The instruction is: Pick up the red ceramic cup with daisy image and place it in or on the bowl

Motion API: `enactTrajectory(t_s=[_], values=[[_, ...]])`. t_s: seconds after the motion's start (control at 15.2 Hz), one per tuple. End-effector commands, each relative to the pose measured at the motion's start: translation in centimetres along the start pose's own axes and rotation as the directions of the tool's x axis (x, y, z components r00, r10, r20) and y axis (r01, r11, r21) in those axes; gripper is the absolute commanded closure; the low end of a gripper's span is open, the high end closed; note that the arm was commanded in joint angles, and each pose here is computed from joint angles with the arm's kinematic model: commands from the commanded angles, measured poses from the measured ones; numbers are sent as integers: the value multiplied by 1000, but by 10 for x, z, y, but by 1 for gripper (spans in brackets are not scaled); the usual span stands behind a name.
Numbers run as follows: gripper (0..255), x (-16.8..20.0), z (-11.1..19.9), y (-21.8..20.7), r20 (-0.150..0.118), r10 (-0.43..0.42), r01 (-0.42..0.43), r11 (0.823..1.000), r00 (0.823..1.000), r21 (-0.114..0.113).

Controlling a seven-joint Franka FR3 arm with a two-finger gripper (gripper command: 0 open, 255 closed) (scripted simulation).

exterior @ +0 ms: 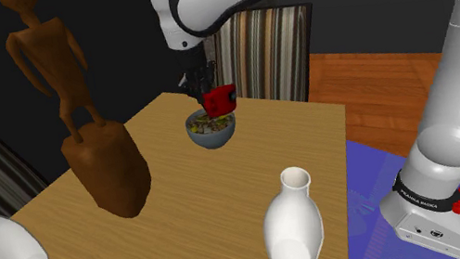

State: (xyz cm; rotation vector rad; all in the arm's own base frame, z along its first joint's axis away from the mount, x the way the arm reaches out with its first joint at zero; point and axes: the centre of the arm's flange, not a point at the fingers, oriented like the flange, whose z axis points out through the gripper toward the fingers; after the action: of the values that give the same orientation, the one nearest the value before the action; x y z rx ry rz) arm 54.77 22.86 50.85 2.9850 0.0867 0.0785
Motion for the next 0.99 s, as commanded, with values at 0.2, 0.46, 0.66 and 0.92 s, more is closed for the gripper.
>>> enactTrajectory(t_s=[0.2,0.46,0.66,0.92], values=[[255,54,11,2,0,1,-1,1000,1000,-1],[255,53,32,-2,0,1,-1,1000,1000,-1],[255,52,48,-4,0,1,-1,1000,1000,-1],[255,51,68,-7,0,1,-1,1000,1000,-1]])
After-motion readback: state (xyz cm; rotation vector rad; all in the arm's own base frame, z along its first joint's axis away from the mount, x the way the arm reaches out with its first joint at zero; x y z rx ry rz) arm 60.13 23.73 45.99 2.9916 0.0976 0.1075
